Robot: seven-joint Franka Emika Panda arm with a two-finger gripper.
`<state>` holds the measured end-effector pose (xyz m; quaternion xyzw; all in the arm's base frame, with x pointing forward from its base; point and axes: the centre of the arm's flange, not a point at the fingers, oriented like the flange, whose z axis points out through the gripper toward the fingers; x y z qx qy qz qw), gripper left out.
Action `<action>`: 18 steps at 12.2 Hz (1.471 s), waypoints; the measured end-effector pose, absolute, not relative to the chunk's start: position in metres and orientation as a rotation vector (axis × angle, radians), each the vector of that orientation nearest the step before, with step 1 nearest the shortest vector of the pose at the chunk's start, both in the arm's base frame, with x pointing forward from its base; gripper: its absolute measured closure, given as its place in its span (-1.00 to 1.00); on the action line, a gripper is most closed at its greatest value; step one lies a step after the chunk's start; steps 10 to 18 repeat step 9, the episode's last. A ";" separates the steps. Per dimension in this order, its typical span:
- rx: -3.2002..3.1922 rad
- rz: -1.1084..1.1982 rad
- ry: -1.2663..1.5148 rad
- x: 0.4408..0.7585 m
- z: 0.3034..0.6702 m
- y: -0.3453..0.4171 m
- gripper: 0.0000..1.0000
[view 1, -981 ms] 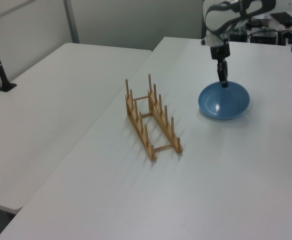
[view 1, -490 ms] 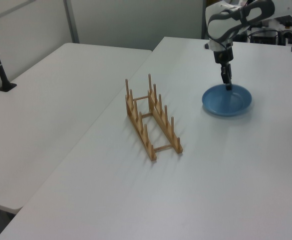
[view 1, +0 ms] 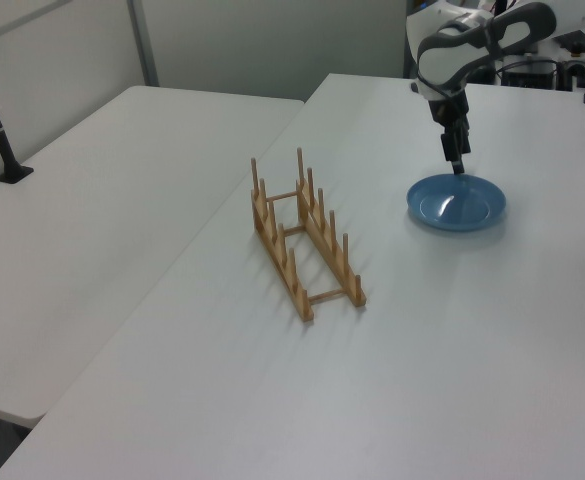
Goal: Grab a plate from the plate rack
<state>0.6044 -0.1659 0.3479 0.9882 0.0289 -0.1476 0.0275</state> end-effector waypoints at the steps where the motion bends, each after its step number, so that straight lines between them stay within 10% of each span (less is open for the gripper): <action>1: 3.025 -0.395 0.034 0.611 0.371 -0.150 -1.00; 7: 3.072 -0.237 0.112 0.570 0.532 -0.014 -1.00; 18: 3.080 -0.212 0.108 0.563 0.544 -0.017 -1.00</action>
